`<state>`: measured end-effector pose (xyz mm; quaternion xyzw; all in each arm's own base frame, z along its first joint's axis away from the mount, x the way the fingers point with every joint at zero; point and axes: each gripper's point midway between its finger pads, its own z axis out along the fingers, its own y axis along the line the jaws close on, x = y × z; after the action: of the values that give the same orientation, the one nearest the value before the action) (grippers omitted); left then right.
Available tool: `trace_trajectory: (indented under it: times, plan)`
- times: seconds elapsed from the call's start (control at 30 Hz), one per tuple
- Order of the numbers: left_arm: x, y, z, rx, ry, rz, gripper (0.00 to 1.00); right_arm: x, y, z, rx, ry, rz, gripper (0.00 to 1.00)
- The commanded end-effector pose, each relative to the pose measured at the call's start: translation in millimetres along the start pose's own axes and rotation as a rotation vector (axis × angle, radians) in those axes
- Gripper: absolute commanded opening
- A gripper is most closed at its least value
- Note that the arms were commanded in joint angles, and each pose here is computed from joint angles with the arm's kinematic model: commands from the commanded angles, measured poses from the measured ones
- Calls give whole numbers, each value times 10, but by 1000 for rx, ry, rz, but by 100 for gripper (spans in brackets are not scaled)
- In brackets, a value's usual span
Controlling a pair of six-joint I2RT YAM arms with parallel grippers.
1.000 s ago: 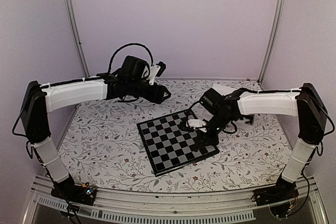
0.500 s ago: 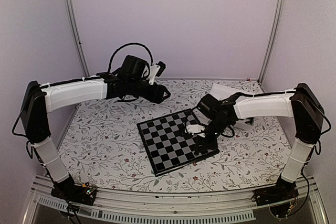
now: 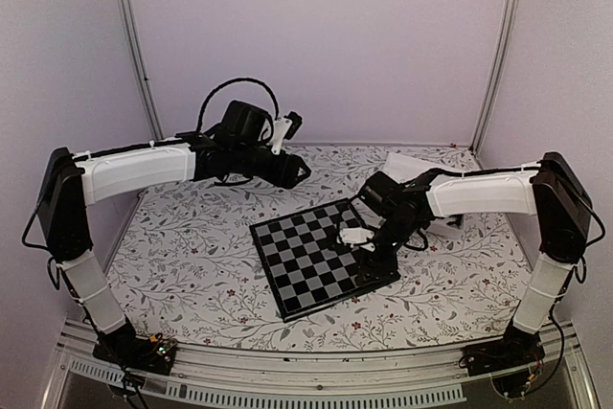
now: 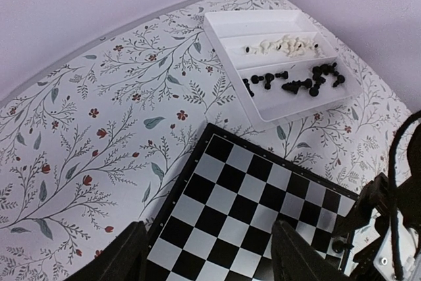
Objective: Set up the chess pieces on the board
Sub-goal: Place the chess piece on the chessboard, then adjust the storage box at the center of the board.
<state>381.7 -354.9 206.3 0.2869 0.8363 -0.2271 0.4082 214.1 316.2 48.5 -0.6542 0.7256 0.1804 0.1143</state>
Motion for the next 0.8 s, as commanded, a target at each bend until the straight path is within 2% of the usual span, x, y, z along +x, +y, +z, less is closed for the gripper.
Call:
trace_trajectory:
  times: [0.0, 0.1, 0.2, 0.3, 0.37, 0.43, 0.57, 0.77]
  plan:
    - [-78, 19, 5, -5, -13, -1, 66, -249, 7, -408, -3, -91, -24, 64]
    - [-71, 23, 12, -7, -11, 1, 65, -240, -187, -728, 11, -159, 25, 67]
    - [-57, 44, 29, -18, -9, 8, 65, -11, -587, -1004, 83, -206, 119, 66]
    - [-51, 69, 45, -31, -8, 17, 66, 444, -1189, -1308, 221, -246, 280, 57]
    - [-47, 86, 59, -39, -9, 22, 66, 911, -1638, -1479, 370, -214, 434, 43]
    - [-30, 106, 81, -47, -4, 22, 66, 1348, -1899, -1612, 459, -188, 569, 33]
    - [-7, 139, 119, -62, 5, 22, 66, 1877, -1970, -1601, 522, -124, 659, 19]
    - [44, 165, 172, -65, 22, 26, 66, 2306, -1819, -1258, 522, 44, 643, 9]
